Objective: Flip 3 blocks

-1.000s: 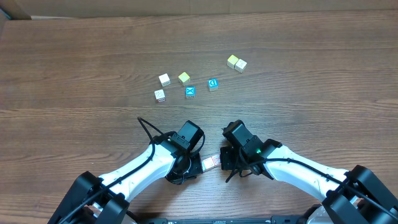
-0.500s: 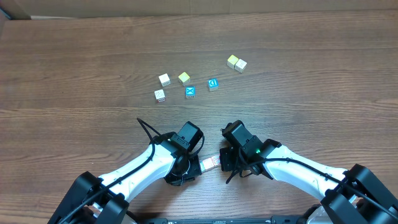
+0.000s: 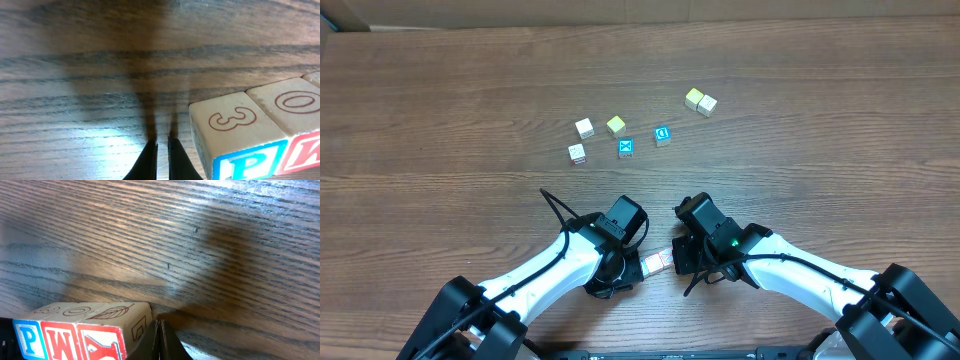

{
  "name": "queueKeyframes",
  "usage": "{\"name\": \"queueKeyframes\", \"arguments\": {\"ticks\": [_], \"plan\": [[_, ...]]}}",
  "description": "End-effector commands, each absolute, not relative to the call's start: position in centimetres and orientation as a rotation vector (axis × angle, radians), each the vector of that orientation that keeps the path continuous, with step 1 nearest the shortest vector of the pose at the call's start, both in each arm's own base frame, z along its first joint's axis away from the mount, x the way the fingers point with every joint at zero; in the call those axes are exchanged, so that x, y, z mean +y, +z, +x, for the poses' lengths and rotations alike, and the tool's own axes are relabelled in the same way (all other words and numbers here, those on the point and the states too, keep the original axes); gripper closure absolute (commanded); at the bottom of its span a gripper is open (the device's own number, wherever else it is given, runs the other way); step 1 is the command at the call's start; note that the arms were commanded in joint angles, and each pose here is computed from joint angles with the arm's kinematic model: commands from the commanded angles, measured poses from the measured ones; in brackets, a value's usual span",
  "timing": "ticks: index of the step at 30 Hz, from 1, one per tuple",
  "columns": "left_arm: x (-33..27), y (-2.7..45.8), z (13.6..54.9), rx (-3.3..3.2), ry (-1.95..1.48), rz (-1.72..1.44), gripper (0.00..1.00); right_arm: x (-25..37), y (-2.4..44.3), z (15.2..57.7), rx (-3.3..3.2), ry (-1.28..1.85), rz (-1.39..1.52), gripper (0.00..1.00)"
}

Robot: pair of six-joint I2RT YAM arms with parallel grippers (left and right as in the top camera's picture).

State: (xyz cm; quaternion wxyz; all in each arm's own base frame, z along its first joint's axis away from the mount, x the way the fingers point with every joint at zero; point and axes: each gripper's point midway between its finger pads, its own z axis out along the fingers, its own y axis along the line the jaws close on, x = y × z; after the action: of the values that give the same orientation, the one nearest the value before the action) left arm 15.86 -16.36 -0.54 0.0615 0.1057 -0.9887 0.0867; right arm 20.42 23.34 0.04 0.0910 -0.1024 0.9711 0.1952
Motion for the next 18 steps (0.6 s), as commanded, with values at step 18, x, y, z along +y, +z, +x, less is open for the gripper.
{"name": "queueKeyframes", "arguments": {"ticks": [18], "plan": [[-14.8,-3.8,16.3,-3.011,0.068,0.246,0.96,23.5,0.0,20.6,2.878,0.578,-0.322,0.96]]}}
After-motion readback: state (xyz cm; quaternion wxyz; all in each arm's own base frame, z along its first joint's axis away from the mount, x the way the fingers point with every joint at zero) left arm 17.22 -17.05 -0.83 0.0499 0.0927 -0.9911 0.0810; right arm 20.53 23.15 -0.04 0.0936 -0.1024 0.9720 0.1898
